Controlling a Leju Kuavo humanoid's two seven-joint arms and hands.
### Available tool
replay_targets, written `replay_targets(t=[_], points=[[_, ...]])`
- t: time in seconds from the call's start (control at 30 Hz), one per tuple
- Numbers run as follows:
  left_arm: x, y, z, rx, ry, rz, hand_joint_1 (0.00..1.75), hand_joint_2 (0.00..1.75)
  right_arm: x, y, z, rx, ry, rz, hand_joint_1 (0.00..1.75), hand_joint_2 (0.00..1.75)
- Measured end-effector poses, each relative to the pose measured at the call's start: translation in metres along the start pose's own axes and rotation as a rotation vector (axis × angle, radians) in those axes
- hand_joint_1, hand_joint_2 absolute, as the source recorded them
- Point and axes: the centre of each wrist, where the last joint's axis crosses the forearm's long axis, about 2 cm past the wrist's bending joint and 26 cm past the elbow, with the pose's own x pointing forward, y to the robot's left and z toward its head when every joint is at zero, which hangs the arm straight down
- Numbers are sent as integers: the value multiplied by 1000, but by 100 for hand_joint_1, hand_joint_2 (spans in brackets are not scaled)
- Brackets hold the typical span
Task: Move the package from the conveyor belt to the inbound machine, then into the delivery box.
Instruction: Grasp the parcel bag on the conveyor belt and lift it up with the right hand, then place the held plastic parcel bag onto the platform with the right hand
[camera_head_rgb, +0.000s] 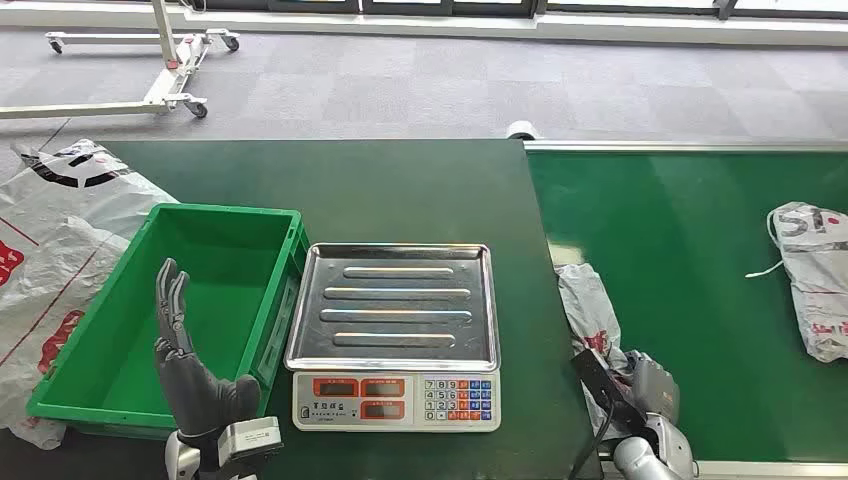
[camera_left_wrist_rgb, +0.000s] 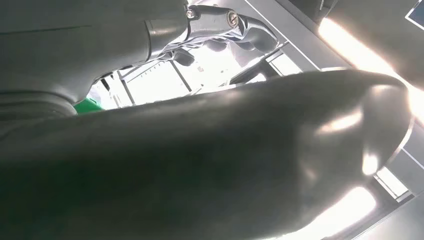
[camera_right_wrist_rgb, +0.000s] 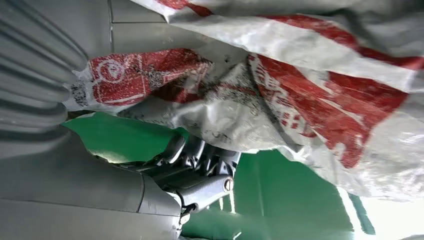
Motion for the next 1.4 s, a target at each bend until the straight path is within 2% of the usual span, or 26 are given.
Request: replay_targets(t=[0.33,0.5,0.57,0.73,0.83,1.23,1.33,1.4], points=[[1,1,-2,8,-4,2,0,0,9,-5,-8,-24,-25,-28,175,175],[2,3,-2,16,-6,2,0,0,12,-17,-14,-155,-74,-45,175,175],[3,4,-2,18,-8,1,0,0,17,-34,-20,-262,-103,-47,175,175],[3,5,-4,24,-12,1,0,0,50,-124,-31,-567,-226,-22,175,175],[3,6,-5,27,-15,0,0,0,63,-157,-27,-679,-286,-7,175,175],[3,9,-5,39,-11,9,0,0,78,-199,-11,-830,-408,-23,175,175],[2,9,-5,42,-8,16,0,0,97,-207,-14,-787,-516,-39,175,175],[1,7,-7,41,-9,25,0,0,121,-207,-18,-717,-623,-56,175,175]])
